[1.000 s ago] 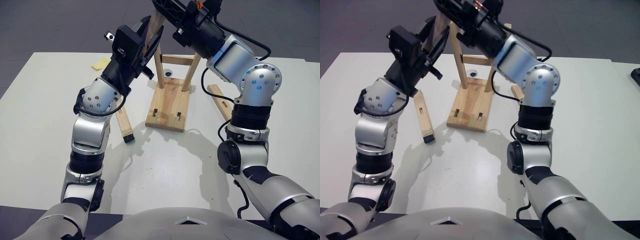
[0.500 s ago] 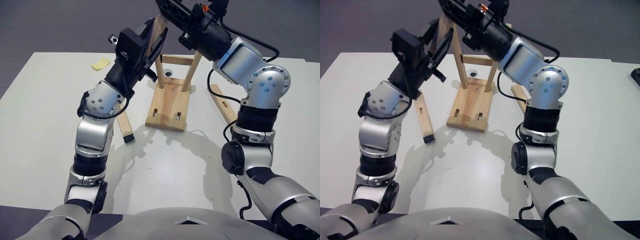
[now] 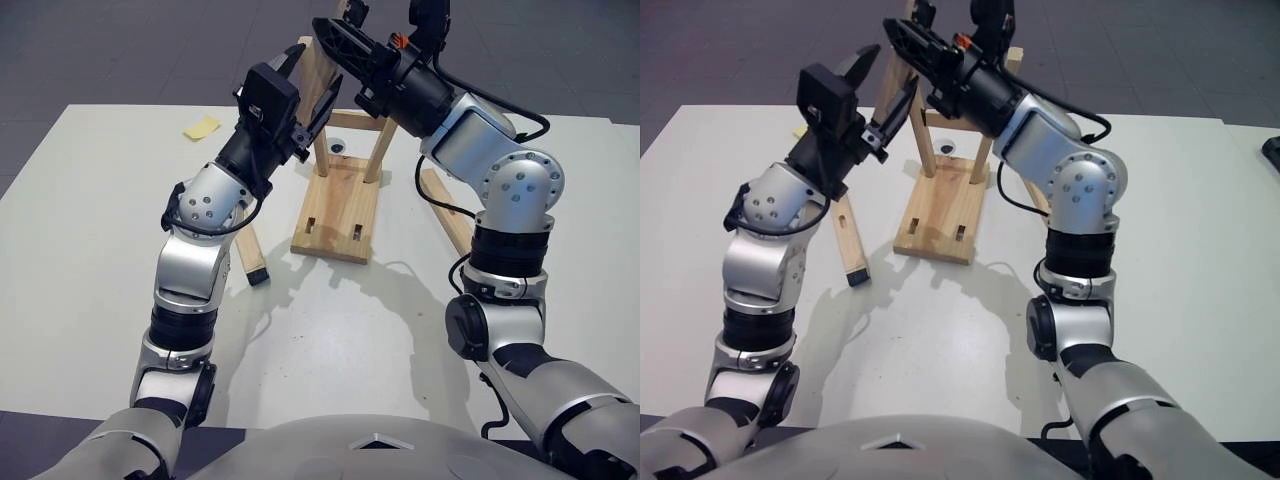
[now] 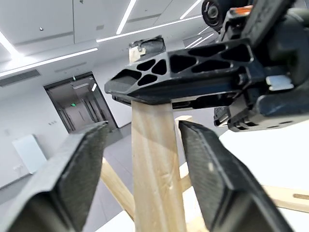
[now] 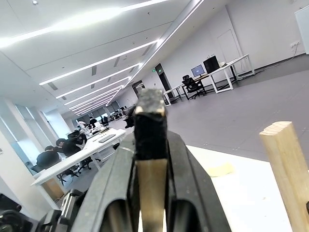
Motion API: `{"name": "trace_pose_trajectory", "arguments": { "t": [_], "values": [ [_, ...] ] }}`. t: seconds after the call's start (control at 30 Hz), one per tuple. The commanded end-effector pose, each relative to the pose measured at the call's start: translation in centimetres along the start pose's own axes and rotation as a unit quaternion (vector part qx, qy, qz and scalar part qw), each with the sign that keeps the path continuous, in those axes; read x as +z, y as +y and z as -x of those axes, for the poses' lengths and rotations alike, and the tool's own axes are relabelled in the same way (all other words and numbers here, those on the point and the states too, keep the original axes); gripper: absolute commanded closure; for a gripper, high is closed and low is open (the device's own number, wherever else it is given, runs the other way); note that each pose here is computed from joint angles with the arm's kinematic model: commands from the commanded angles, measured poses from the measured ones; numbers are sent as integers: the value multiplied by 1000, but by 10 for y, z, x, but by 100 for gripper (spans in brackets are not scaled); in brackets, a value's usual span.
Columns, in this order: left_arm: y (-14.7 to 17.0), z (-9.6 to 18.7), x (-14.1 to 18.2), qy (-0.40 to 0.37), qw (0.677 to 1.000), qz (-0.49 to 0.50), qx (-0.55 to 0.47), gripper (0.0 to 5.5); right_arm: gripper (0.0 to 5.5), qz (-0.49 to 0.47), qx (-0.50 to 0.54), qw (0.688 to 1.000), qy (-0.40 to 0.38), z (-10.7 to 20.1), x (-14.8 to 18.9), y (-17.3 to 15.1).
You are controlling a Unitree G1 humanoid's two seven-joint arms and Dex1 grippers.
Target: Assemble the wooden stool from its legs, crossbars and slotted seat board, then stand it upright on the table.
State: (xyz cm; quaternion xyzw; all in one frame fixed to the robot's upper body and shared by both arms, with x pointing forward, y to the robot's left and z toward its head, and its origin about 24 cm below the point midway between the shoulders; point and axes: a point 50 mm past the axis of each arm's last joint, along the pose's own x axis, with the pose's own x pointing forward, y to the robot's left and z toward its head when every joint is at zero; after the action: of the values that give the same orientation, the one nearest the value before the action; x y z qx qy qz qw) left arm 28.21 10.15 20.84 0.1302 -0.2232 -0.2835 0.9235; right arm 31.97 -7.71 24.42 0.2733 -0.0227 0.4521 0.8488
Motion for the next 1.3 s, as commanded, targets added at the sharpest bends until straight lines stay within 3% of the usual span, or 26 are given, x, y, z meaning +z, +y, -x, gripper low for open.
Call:
{"name": "trace_pose_trajectory", "arguments": {
  "t": [0.03, 0.27, 0.33, 0.43, 0.6, 0.87, 1.3],
  "values": [
    [-5, 1, -3, 17, 999, 24, -28, 203, 509, 36, -47, 998, -11, 11, -2, -12],
    [15, 17, 5, -10, 995, 91, 24, 82, 509, 94, -217, 964, -118, 71, 52, -59],
    [29, 19, 5, -21, 990, 117, 73, 49, 509, 190, -263, 939, -111, 91, 60, -68],
    [52, 22, -1, -27, 976, 141, 161, 12, 509, 279, -303, 910, -40, 110, 49, -84],
    [73, 24, -25, 18, 957, 144, 250, 10, 509, 262, -359, 896, 12, 151, 25, -115],
    [81, 28, -38, 19, 933, 168, 319, 10, 509, 196, -349, 916, 18, 179, -15, -128],
    [75, 9, -34, 0, 931, 196, 308, 10, 509, 146, -347, 926, 5, 181, -41, -131]
  ]
}}
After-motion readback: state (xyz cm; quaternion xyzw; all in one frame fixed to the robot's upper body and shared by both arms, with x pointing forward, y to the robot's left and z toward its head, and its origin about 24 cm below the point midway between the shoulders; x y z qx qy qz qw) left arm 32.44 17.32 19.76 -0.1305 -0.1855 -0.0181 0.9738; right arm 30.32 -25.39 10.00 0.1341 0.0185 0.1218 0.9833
